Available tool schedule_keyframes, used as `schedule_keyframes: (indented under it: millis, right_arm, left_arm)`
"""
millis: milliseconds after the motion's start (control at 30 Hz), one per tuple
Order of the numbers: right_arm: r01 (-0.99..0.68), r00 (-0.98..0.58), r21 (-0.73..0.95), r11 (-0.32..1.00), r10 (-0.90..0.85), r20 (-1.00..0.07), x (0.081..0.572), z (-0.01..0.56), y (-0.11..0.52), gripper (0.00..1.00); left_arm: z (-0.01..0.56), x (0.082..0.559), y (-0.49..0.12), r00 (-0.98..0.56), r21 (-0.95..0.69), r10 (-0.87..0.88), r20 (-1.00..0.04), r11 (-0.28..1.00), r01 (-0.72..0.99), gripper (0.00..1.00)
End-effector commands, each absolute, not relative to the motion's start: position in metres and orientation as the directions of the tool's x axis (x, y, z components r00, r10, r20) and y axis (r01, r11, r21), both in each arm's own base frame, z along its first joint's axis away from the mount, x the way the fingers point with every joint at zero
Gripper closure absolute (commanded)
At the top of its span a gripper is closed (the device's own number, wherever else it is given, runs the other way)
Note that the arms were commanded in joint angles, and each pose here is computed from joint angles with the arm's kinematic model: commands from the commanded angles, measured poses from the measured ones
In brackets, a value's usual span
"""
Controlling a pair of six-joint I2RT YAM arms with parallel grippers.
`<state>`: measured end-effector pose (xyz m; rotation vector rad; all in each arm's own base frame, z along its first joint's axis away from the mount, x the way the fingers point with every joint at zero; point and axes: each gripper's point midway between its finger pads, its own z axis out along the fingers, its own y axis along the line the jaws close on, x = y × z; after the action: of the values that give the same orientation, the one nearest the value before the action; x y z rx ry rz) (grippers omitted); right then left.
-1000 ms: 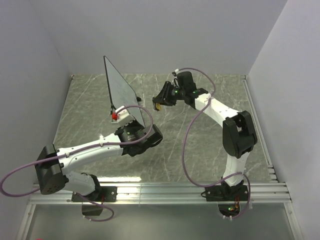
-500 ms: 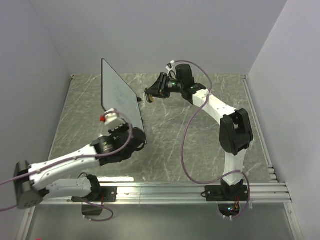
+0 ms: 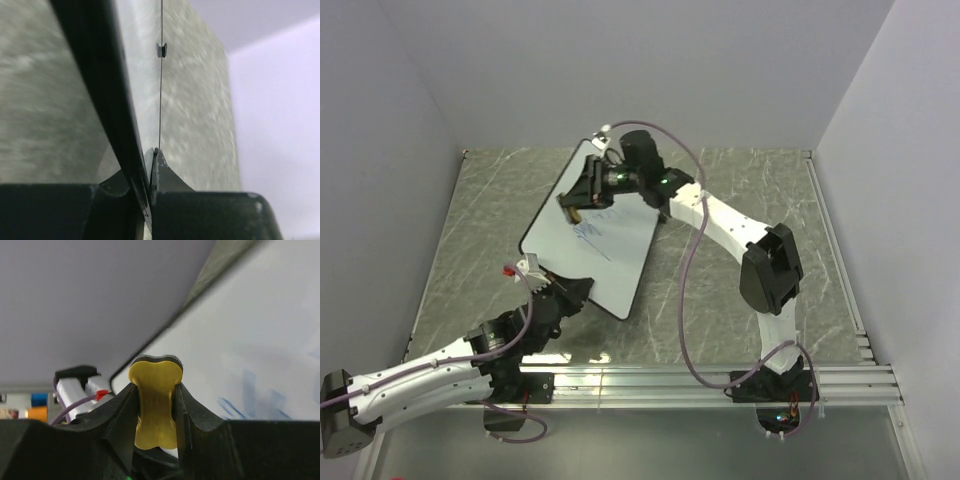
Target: Erase the whiteboard
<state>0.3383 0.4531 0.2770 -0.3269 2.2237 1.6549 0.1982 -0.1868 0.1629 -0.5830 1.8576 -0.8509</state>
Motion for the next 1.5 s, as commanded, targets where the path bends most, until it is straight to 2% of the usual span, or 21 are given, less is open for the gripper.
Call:
schedule_keyframes:
  millis: [0,133,333,433,500,633,767,933,1100,1233,1467]
  right_arm:
    - [-0.437,-0.897,0.856,0.275,-0.063,-0.437,0.307,0.282,0.474,1.0]
    - [-0.438,-0.895,0.839,0.322,-0.062,-0.443,0.306,0.267,0.466,1.0]
    - [-0.415,-0.887,0.797,0.439,0.0,-0.462,0.31,0.243,0.427,1.0]
    - [-0.349,-0.882,0.75,0.562,0.075,-0.466,0.32,0.21,0.38,1.0]
    - [-0.296,-0.842,0.676,0.675,0.15,-0.518,0.33,0.205,0.348,1.0]
    - [-0.198,-0.805,0.532,0.824,0.173,-0.567,0.329,0.175,0.311,1.0]
    - [-0.192,-0.786,0.503,0.843,0.175,-0.593,0.324,0.174,0.33,1.0]
    - [-0.293,-0.751,0.52,0.803,0.144,-0.645,0.294,0.212,0.387,1.0]
    - [-0.325,-0.777,0.557,0.764,0.12,-0.618,0.261,0.211,0.412,1.0]
    - [-0.273,-0.79,0.521,0.808,0.12,-0.601,0.257,0.176,0.396,1.0]
    - [-0.092,-0.771,0.473,0.876,0.238,-0.59,0.292,0.124,0.335,1.0]
  left_arm:
    - [0.11,0.087,-0.253,-0.875,-0.781,-0.224,-0.428,0.579,0.234,1.0]
    - [0.085,0.077,-0.258,-0.897,-0.735,-0.108,-0.429,0.619,0.277,1.0]
    - [0.058,0.088,-0.235,-0.895,-0.601,-0.098,-0.435,0.772,0.208,1.0]
    - [0.043,0.09,-0.215,-0.898,-0.525,-0.115,-0.425,0.839,0.141,1.0]
    - [0.04,0.091,-0.207,-0.896,-0.495,-0.125,-0.426,0.861,0.115,1.0]
    - [0.042,0.091,-0.205,-0.89,-0.507,-0.136,-0.435,0.854,0.117,1.0]
    - [0.04,0.09,-0.208,-0.891,-0.5,-0.105,-0.442,0.853,0.147,1.0]
    - [0.032,0.089,-0.214,-0.897,-0.47,-0.042,-0.439,0.862,0.19,1.0]
    - [0.032,0.09,-0.217,-0.896,-0.467,-0.036,-0.442,0.862,0.196,1.0]
    - [0.036,0.091,-0.212,-0.892,-0.476,-0.065,-0.447,0.861,0.176,1.0]
    - [0.046,0.09,-0.212,-0.889,-0.522,-0.106,-0.446,0.838,0.161,1.0]
